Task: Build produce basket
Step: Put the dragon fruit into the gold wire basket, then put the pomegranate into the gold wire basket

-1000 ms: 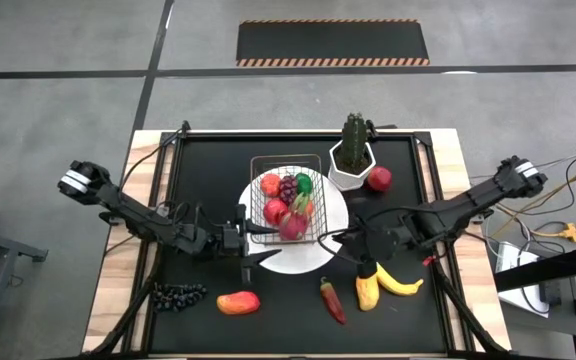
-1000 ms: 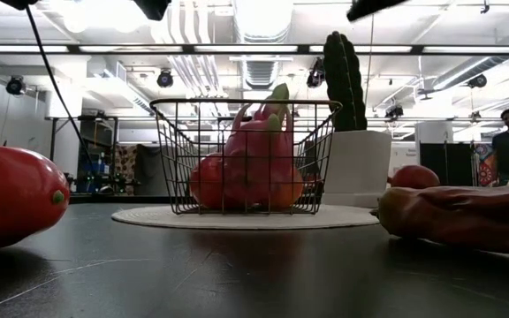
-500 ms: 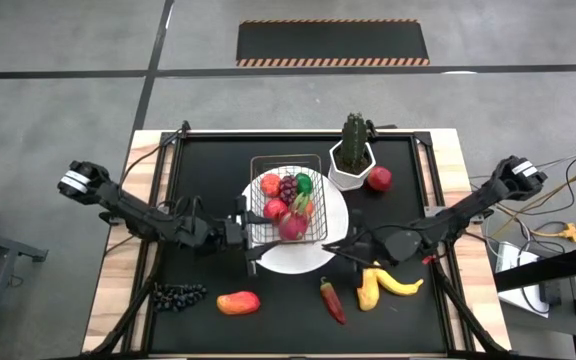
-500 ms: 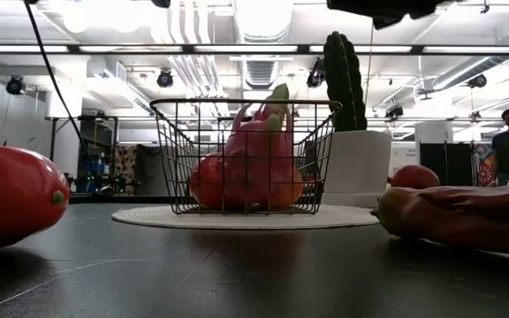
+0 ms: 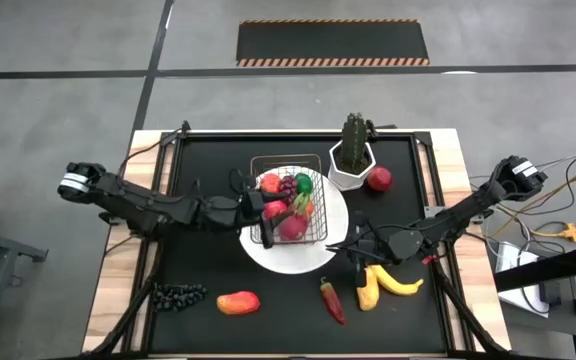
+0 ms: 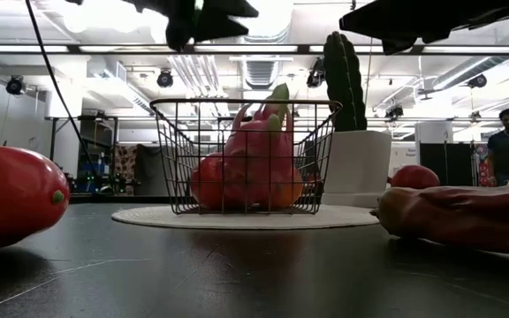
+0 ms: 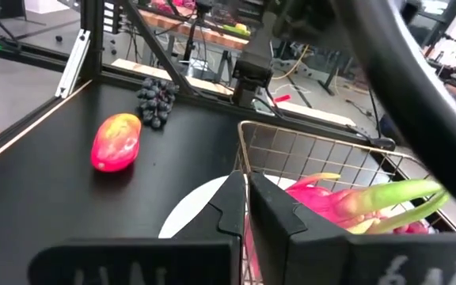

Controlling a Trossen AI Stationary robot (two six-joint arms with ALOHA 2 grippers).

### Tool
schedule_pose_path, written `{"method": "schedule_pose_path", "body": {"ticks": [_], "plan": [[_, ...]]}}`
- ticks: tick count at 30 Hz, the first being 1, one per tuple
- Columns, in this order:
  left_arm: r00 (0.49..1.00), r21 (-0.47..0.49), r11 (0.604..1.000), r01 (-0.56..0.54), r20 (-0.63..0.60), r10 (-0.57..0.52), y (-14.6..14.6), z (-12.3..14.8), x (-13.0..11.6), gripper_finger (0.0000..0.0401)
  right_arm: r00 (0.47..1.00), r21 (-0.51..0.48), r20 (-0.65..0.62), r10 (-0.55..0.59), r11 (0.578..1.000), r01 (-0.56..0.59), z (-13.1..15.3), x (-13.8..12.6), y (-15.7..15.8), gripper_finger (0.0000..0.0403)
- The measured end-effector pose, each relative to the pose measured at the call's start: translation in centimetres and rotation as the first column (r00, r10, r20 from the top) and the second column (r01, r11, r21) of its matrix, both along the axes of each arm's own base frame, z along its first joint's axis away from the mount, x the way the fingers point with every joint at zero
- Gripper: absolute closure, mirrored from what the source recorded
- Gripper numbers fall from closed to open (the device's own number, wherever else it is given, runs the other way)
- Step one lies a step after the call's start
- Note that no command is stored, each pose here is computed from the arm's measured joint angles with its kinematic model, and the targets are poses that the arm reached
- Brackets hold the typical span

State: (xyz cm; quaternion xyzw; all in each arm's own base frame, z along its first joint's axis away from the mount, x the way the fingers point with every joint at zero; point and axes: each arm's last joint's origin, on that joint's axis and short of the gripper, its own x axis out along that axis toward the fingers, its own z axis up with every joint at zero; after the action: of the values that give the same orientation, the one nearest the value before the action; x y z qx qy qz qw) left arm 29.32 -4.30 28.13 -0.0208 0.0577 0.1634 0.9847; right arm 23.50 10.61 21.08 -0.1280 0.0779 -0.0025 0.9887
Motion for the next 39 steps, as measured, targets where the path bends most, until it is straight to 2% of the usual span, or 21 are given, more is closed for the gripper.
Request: {"method": "schedule_pose_path", "body": {"ticks": [4,11,15,22,27,37,39], "plan": [[0.999,-0.012,1.000,0.023,-0.038,-0.023,0.8,-1.1,0.8,0.0179,1.000,-0.012,-0.008,0.000,1.000,-0.001,-0.2,-0.1,0.0,0.0394],[0.999,-0.036,0.999,-0.042,-0.027,0.041,2.6,-3.7,3.3,0.0124,1.000,-0.027,-0.017,0.002,1.000,-0.002,-0.4,-0.2,-0.1,0.0394],[0.997,-0.038,0.998,-0.056,-0.054,0.054,3.4,-5.5,4.5,0.0120,1.000,-0.029,-0.021,0.002,1.000,-0.002,-0.5,-0.2,-0.1,0.0394],[0.996,-0.077,0.997,-0.008,-0.086,0.001,3.5,-7.0,5.5,0.0127,1.000,-0.032,-0.026,0.001,0.999,-0.002,-0.6,-0.2,-0.1,0.0394],[0.996,-0.077,0.997,-0.017,-0.087,0.010,3.5,-7.2,5.6,0.0179,1.000,-0.031,-0.026,0.001,1.000,-0.002,-0.6,-0.2,-0.1,0.0394],[0.998,-0.058,0.998,-0.011,-0.070,0.007,3.3,-6.5,5.4,0.0368,1.000,-0.032,-0.027,0.001,0.999,-0.002,-0.7,-0.3,-0.1,0.0394],[0.998,-0.027,1.000,0.009,-0.065,-0.011,2.9,-5.9,5.2,0.0392,1.000,-0.031,-0.028,0.000,1.000,-0.001,-0.7,-0.3,-0.1,0.0394]]}}
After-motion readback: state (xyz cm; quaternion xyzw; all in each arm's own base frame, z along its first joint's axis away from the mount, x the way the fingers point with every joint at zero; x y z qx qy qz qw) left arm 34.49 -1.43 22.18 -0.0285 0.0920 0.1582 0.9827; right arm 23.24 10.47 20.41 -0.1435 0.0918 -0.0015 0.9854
